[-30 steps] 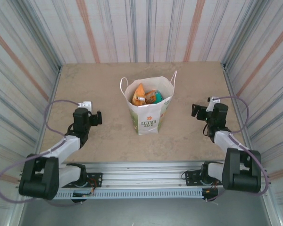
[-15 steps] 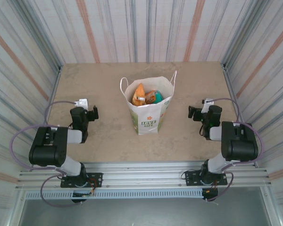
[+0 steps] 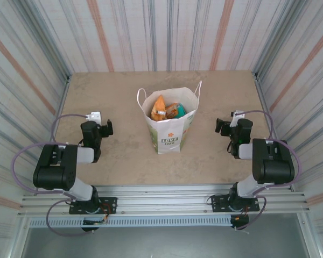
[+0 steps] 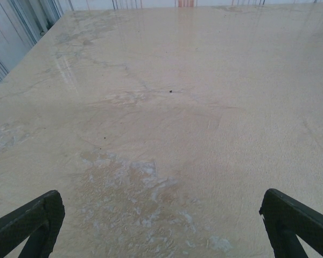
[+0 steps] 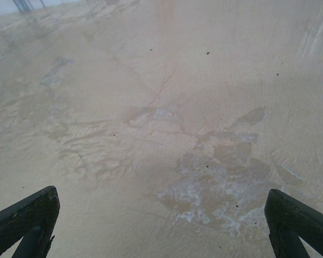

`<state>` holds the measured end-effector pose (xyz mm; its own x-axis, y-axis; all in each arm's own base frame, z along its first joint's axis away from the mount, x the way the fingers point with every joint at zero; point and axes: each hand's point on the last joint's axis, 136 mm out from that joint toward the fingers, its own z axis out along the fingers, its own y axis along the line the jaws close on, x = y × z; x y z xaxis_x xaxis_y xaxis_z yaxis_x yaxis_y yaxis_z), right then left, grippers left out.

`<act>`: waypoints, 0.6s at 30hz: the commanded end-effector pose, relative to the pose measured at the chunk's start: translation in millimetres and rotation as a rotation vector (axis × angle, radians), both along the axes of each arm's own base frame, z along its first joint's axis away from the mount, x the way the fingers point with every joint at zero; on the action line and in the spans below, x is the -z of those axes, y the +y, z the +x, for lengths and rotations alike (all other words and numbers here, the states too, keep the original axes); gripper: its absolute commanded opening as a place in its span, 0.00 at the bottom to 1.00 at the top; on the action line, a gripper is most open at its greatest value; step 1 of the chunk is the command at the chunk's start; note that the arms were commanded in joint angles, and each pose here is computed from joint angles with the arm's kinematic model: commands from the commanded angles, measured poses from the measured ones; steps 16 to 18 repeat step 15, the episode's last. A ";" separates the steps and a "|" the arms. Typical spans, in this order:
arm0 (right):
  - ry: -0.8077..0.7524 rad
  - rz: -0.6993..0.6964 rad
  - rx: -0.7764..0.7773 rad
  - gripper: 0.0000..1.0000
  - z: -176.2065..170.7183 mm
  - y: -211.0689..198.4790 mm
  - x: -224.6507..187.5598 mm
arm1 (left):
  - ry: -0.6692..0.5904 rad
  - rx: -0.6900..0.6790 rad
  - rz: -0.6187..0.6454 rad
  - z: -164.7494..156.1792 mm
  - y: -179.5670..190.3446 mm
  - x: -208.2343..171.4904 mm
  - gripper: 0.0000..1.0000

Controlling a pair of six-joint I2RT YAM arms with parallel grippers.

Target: Place the snacks into the paper bag

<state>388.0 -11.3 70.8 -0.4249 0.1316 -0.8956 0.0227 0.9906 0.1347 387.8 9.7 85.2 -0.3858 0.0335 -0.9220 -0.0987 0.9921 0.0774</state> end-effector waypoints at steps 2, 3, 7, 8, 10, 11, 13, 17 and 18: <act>-0.031 -0.017 0.003 0.99 6.7 -0.5 -10.4 | -0.020 -0.003 0.011 3.7 0.1 -8.5 0.99; -0.031 -0.017 0.004 0.99 6.7 -0.8 -10.8 | -0.019 -0.002 0.011 3.7 0.0 -8.3 0.99; -0.030 -0.015 0.004 0.99 6.6 -0.6 -10.4 | -0.015 -0.001 0.012 3.7 -0.4 -7.4 0.99; -0.030 -0.016 0.006 0.99 6.6 -1.3 -10.4 | -0.013 0.000 0.011 4.1 -0.7 -6.9 0.99; -0.032 -0.015 0.004 0.99 6.8 -0.8 -10.9 | -0.010 0.003 0.013 5.3 -1.5 -6.7 0.99; -0.031 -0.016 0.003 0.99 6.7 -0.7 -10.7 | -0.011 0.006 0.013 4.7 -1.9 -6.9 0.99; -0.032 -0.015 0.004 0.99 6.7 -0.8 -11.0 | -0.019 0.004 0.015 3.9 -1.7 -8.4 0.99; -0.030 -0.015 0.004 0.99 6.3 -0.8 -10.2 | -0.019 0.004 0.015 3.5 -1.9 -8.2 0.99; -0.030 -0.015 0.004 0.99 6.3 -0.8 -10.2 | -0.019 0.004 0.015 3.5 -1.9 -8.2 0.99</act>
